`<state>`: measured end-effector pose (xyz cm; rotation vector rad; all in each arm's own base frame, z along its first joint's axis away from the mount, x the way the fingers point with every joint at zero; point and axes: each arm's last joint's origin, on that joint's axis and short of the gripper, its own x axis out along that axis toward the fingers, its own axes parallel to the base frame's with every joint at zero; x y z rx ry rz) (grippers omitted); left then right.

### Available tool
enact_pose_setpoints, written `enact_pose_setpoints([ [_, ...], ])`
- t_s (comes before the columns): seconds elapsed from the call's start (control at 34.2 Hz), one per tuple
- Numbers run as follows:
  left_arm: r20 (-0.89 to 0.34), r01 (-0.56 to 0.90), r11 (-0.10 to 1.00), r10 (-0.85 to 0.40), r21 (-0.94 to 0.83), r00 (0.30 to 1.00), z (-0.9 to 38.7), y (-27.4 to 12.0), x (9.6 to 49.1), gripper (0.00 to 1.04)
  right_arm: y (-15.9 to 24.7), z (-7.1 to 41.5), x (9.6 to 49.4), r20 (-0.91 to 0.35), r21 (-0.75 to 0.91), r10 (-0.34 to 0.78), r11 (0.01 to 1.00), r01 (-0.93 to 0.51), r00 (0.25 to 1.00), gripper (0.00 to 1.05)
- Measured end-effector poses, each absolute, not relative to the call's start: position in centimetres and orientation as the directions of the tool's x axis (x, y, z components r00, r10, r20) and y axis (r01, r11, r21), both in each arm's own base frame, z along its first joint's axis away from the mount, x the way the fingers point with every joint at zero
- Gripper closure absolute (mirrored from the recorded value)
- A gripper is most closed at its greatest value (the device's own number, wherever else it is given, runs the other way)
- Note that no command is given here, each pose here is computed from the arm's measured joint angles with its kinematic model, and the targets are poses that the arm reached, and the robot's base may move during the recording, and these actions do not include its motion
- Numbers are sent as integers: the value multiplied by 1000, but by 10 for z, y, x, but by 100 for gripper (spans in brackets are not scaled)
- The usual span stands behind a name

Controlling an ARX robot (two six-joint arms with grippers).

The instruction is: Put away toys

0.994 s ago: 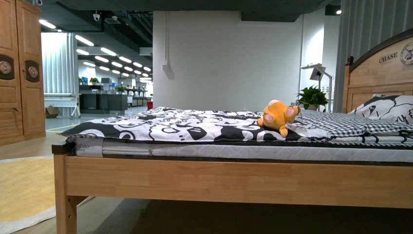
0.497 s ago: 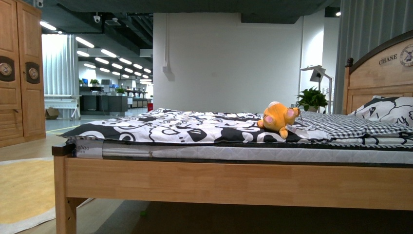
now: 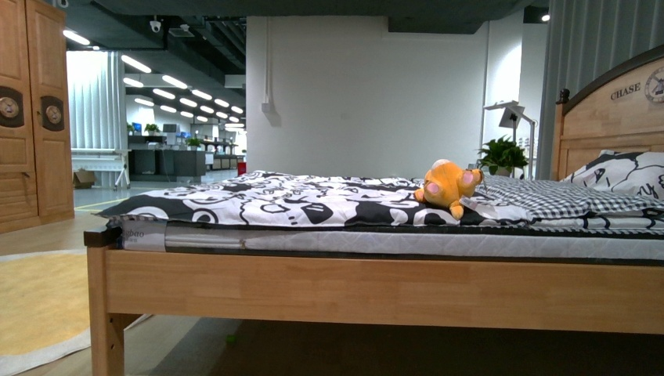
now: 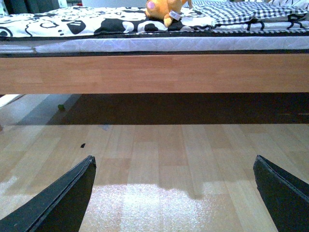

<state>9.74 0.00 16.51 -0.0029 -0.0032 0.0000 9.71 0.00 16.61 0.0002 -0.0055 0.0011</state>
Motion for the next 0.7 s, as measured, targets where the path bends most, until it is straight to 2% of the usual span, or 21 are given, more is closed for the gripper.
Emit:
enact_pose_setpoints([
  [0.7,1,0,1000,0,-3,1000,165,0,98,6,0,166,97,4,0,3,1000,-3,1000,6],
])
